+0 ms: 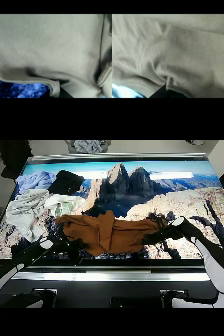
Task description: Fold the shirts.
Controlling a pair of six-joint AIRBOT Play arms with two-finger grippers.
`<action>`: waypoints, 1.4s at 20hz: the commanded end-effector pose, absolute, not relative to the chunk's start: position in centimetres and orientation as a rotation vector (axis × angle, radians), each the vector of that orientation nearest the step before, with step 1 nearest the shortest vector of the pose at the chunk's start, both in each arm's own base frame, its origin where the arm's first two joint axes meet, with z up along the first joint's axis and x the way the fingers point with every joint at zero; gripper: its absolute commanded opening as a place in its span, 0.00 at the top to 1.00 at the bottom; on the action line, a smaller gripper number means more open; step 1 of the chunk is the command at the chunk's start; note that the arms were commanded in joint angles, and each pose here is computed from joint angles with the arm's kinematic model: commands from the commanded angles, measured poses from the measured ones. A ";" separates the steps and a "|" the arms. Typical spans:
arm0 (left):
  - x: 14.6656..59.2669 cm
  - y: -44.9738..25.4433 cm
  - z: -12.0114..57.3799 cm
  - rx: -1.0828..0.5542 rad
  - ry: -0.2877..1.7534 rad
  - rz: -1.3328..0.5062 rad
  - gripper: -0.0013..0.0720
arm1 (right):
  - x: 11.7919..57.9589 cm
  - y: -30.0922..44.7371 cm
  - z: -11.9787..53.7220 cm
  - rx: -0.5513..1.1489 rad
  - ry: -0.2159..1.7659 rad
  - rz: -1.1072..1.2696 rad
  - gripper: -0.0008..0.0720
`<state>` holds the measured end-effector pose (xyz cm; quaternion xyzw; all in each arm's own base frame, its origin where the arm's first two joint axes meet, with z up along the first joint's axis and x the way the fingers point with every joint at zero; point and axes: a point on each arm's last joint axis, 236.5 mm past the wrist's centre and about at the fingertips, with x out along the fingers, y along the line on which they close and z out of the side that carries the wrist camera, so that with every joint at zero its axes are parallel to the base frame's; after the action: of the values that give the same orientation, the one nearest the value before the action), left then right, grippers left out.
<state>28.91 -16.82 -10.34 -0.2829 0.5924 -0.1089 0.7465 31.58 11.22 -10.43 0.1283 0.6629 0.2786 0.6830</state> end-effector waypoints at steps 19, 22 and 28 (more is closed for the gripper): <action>24.0 -3.0 50.3 -0.265 -0.185 -0.166 0.94 | 22.9 -5.4 43.2 -0.333 0.257 -0.190 0.93; 26.9 -2.9 46.2 -0.276 -0.027 -0.171 0.94 | 22.8 -5.6 37.9 -0.393 0.501 -0.145 0.93; 37.7 -3.2 23.5 -0.368 0.613 -0.218 0.94 | 32.1 -5.9 23.6 -0.410 1.019 -0.015 0.93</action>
<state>34.57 -2.46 33.91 -0.1705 0.1663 -0.0926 0.9668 28.80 -5.79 31.07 -0.1959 0.3675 -0.0398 0.9083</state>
